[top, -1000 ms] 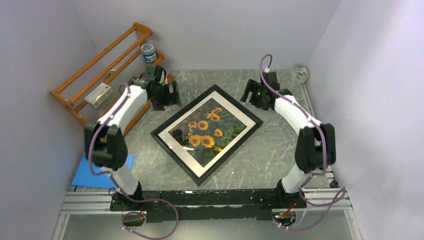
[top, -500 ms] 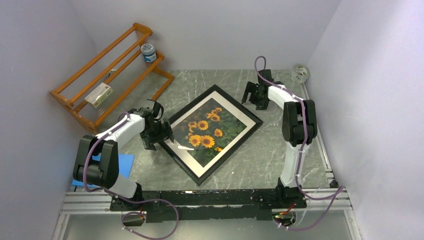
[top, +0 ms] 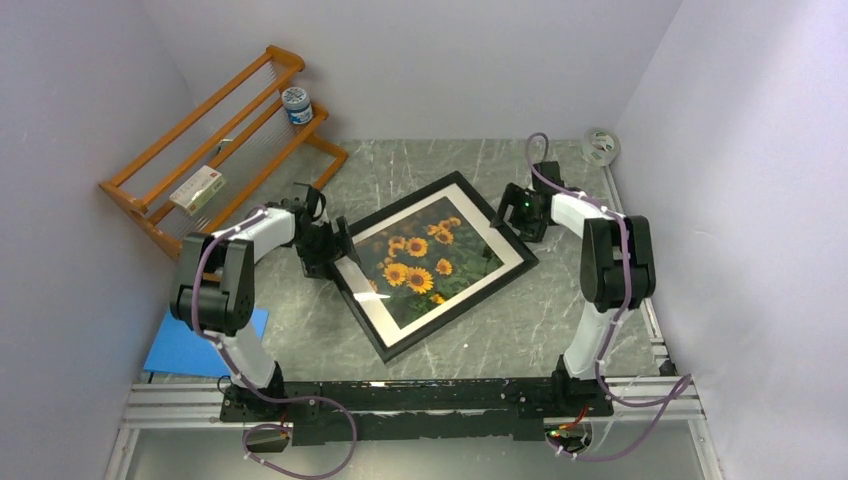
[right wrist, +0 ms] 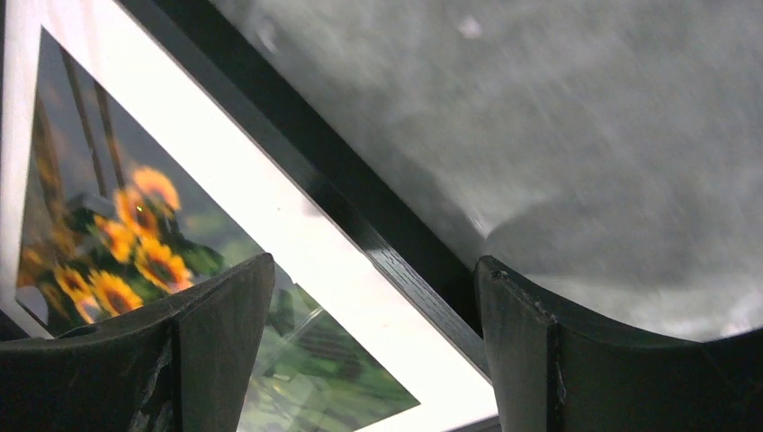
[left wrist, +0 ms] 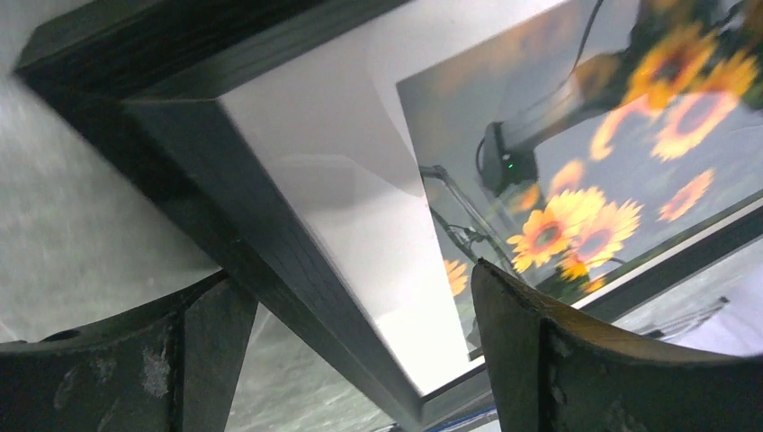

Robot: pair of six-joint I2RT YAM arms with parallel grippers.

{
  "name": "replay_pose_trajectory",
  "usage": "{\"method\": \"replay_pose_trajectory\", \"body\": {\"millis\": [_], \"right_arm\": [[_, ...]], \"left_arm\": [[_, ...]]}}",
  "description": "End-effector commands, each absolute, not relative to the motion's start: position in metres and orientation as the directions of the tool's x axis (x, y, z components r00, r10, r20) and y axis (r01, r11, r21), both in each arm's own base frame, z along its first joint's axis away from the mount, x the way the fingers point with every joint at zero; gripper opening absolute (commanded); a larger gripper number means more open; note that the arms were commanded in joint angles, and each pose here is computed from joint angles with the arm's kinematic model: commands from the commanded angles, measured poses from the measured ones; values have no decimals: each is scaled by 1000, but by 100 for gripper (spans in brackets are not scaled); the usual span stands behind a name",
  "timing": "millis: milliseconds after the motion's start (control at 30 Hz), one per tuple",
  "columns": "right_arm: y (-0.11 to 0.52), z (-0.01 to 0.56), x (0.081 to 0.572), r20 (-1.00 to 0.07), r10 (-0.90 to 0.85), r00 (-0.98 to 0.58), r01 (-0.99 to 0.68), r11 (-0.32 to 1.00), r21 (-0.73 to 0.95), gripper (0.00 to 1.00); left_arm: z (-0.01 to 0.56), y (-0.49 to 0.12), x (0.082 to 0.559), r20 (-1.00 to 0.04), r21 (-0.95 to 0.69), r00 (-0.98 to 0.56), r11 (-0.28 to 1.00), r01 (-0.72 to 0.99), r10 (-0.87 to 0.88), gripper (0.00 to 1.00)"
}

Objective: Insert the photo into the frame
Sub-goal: Adjust the photo frame at the center of the board, then reset both arms

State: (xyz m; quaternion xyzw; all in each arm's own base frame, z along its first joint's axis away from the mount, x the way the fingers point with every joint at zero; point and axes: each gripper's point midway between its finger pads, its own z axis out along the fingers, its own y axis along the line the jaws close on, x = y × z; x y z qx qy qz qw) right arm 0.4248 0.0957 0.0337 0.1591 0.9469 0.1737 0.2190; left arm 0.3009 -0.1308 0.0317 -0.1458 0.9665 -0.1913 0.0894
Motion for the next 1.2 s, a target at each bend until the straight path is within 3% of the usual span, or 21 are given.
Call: {"method": "replay_pose_trajectory", "body": {"millis": [0, 200, 467, 633, 867, 1167], "right_arm": [[115, 59, 392, -303, 446, -842, 256, 825, 503, 83], [93, 67, 374, -351, 501, -791, 337, 836, 434, 83], [37, 119, 367, -504, 563, -655, 515, 821, 247, 87], [20, 158, 341, -553, 556, -621, 546, 813, 204, 97], [0, 210, 294, -659, 550, -514, 565, 794, 222, 98], [-2, 262, 225, -739, 577, -349, 476, 788, 390, 99]], "left_arm": [[55, -158, 367, -224, -577, -934, 811, -103, -278, 90], [70, -162, 423, -268, -608, -930, 793, -41, -253, 90], [93, -114, 446, -384, -406, -880, 907, -110, -279, 94], [126, -93, 424, -456, -333, -845, 934, -128, -278, 94], [197, -87, 362, -563, -353, -786, 934, -52, -256, 94], [276, -64, 274, -752, -337, -599, 942, -8, -274, 94]]}}
